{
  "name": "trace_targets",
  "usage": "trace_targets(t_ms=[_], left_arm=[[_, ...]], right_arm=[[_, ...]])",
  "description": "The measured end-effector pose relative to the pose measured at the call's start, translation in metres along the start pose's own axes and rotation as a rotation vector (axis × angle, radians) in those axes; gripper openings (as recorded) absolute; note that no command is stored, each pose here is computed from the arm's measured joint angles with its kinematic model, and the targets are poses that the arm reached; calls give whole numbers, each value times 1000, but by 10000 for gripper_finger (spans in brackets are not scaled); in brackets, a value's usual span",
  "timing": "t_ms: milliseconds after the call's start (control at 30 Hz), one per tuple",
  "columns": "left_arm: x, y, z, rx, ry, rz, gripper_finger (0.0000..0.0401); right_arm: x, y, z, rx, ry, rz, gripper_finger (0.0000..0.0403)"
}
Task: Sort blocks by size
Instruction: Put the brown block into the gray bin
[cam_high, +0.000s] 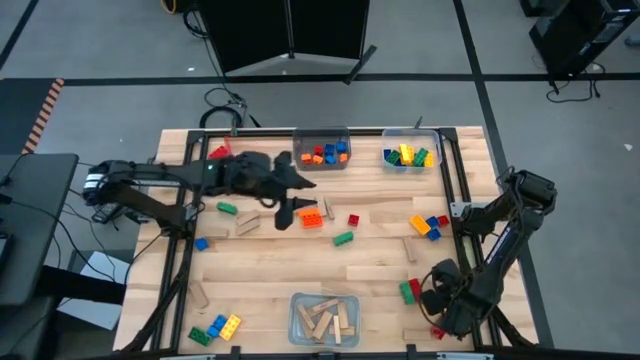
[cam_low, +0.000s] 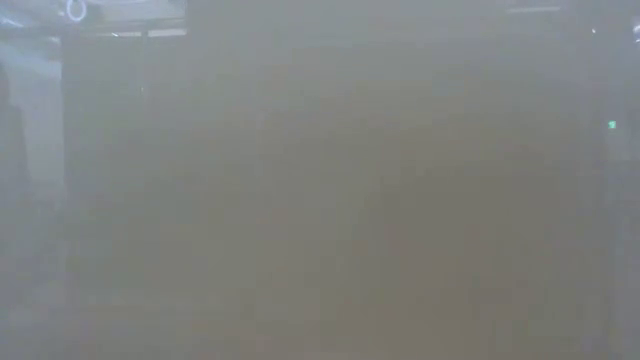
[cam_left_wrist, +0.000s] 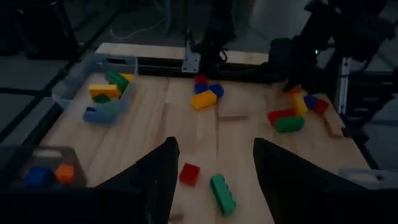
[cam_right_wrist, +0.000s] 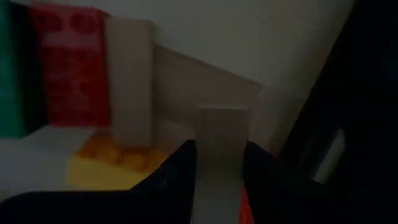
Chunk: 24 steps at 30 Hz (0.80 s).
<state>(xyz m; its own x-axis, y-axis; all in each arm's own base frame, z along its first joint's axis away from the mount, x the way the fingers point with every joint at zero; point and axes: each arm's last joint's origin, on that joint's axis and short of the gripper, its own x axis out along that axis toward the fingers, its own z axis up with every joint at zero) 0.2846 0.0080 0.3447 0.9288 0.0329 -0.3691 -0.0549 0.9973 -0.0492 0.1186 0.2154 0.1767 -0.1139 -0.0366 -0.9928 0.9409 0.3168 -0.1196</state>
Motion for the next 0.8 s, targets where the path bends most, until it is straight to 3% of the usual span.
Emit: trace_targets(t_ms=[267, 467, 600, 800], left_arm=[[-50, 3, -67, -113, -65, -35, 213], [-94, 3, -98, -179, -140, -71, 213], [-117, 3, -108, -199, -177, -108, 213], [-136, 1, -121, -193, -128, -140, 213]], right_arm=[[-54, 20, 3, 54, 2, 52, 116], [-105, 47, 24, 140, -59, 262, 116], [-129, 77, 38, 156, -97, 386, 116], [-137, 150, 43, 105, -118, 433, 116]])
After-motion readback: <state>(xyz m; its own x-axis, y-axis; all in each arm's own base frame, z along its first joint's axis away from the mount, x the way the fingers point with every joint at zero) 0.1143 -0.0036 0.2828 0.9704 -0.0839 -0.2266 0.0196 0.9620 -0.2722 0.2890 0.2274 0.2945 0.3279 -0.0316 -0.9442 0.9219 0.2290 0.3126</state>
